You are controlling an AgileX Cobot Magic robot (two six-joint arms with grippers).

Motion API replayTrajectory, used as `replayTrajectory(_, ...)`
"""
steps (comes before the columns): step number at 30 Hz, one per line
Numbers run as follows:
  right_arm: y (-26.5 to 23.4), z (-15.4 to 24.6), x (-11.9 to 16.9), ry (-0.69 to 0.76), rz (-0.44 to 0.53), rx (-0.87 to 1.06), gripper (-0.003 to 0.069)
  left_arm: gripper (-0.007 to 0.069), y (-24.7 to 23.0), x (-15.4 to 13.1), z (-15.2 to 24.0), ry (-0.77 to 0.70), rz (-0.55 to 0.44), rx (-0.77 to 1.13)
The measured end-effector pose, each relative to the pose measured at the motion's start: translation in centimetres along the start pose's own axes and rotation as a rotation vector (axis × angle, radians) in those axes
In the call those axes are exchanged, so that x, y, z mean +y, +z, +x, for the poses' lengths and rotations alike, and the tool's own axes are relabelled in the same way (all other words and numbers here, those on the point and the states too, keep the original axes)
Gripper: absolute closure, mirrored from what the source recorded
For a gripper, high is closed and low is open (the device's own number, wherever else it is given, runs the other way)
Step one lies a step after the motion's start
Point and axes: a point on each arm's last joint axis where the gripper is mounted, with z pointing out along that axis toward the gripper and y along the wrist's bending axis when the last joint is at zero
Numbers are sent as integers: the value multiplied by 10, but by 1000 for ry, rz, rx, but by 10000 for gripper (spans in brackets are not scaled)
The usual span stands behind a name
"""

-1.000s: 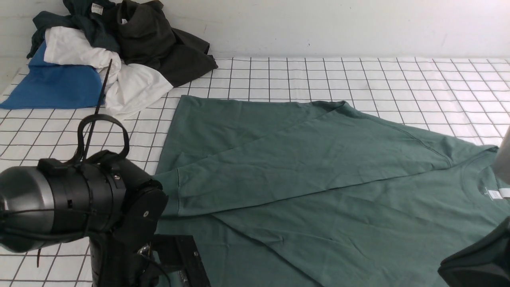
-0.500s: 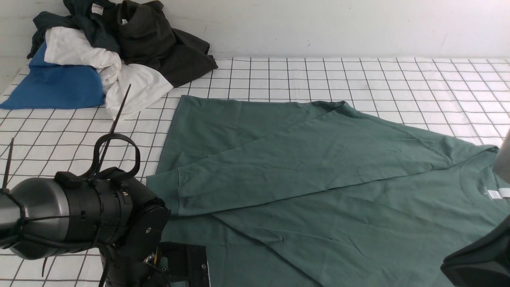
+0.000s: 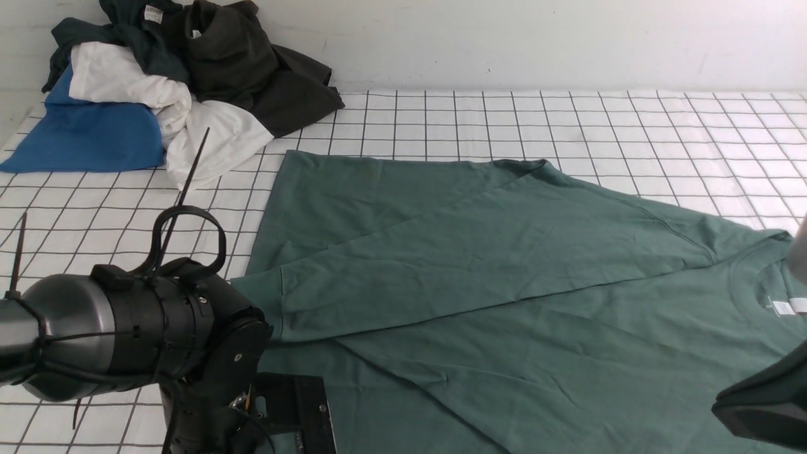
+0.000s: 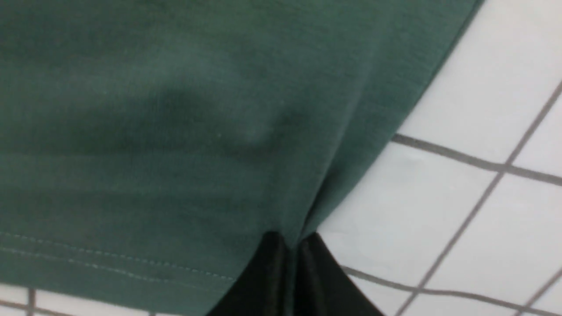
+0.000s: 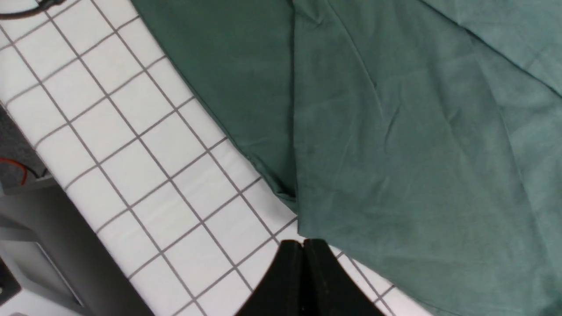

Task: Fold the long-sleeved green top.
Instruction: Use both arms simultaneously to clamp the lower edge of the clothing fabric

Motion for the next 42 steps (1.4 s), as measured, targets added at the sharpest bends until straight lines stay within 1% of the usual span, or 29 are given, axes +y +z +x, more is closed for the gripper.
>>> replayTrajectory(2,0,0,-2,-25,18,5,673,623,-7,0,1,-23,-4,-4)
replayTrajectory(3,1,1,-4,-60,42,17,673,623,-24,-1,5,-53,-26,-36)
replayTrajectory(6,6,-1,-8,-84,63,47,664,623,-40,-5,12,-79,-48,-69)
replayTrajectory(9,19,-5,-13,-117,76,107,633,623,-50,-10,19,-98,-43,-70)
replayTrajectory(11,34,-9,-16,-153,67,165,599,623,-53,-13,23,-101,-34,-58)
replayTrajectory(12,35,-10,-16,-157,65,170,594,623,-53,-13,23,-101,-33,-56)
replayTrajectory(14,56,-14,-19,-199,40,246,529,623,-54,-14,24,-100,-31,-52)
replayTrajectory(15,56,-14,-19,-198,39,246,529,623,-54,-14,24,-100,-31,-52)
replayTrajectory(16,67,-17,-21,-207,26,282,482,623,-54,-14,23,-100,-32,-54)
replayTrajectory(19,94,-18,-28,-197,0,367,379,623,-54,-13,23,-100,-38,-62)
replayTrajectory(20,97,-18,-29,-198,-2,379,373,623,-54,-13,23,-100,-38,-62)
replayTrajectory(21,107,-16,-35,-194,-3,417,336,623,-54,-13,23,-100,-38,-62)
replayTrajectory(22,114,-13,-40,-193,-4,447,315,623,-54,-13,23,-100,-38,-62)
replayTrajectory(24,128,-1,-47,-186,-16,509,289,623,-54,-13,23,-100,-38,-62)
replayTrajectory(26,143,17,-48,-182,-47,574,279,623,-54,-13,23,-100,-38,-62)
replayTrajectory(27,144,17,-49,-183,-47,572,279,623,-54,-13,23,-100,-38,-62)
replayTrajectory(28,157,39,-45,-220,-75,623,277,623,-54,-13,23,-100,-38,-62)
replayTrajectory(31,169,63,-42,-306,-66,652,274,623,-54,-13,22,-100,-42,-68)
replayTrajectory(34,174,77,-44,-371,-22,673,274,623,-54,-12,21,-100,-50,-81)
replayTrajectory(36,177,80,-49,-390,41,659,274,623,-54,-12,21,-100,-53,-86)
replayTrajectory(39,178,80,-60,-369,114,608,274,623,-54,-11,20,-100,-59,-95)
replayTrajectory(42,180,84,-73,-311,148,582,274,623,-54,-11,19,-100,-64,-102)
